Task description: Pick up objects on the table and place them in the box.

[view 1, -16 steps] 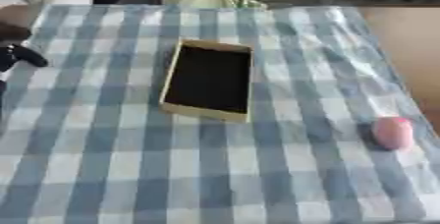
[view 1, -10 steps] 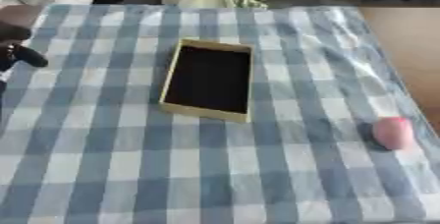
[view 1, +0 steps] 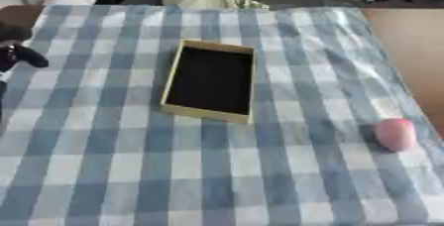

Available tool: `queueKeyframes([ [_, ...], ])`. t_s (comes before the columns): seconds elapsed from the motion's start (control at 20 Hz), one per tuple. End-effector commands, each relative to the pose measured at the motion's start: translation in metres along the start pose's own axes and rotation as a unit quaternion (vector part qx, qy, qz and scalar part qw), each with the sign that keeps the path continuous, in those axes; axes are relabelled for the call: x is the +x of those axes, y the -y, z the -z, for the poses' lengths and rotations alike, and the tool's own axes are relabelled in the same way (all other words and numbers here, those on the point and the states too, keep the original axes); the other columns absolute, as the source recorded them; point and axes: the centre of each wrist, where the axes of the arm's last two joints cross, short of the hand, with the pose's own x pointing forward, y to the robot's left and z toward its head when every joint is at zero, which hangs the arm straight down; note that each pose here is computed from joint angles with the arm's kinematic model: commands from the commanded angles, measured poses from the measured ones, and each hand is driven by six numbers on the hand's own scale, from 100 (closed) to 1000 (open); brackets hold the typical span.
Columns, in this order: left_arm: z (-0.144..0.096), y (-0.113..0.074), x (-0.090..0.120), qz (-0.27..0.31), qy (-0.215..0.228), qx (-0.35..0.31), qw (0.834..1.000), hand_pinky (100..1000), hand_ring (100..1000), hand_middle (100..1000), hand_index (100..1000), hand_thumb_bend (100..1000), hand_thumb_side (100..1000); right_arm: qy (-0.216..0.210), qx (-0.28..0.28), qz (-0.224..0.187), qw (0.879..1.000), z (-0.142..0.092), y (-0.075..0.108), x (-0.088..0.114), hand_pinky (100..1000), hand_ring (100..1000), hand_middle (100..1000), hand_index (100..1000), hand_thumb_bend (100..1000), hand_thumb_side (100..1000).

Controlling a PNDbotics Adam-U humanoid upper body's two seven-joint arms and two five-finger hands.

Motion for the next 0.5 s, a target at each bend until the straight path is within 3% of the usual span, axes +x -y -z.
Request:
queueKeyframes([
  [0.05,0.004,-0.003,0.007,0.008,0.003,-0.013,1.000,617,773,708,765,100,597,0.010,0.048,-0.055,0.997,0.002,0.013,-0.015,866,782,804,812,100,904],
  [0.25,0.002,-0.003,0.007,0.008,-0.002,-0.015,1.000,616,773,708,764,100,598,0.003,0.113,-0.078,0.991,-0.006,0.009,-0.032,881,835,833,831,100,974],
  [0.5,0.002,-0.003,0.007,0.009,-0.003,-0.016,1.000,617,773,708,764,100,597,0.002,0.171,-0.087,0.982,-0.015,0.005,-0.044,891,855,843,837,100,980],
])
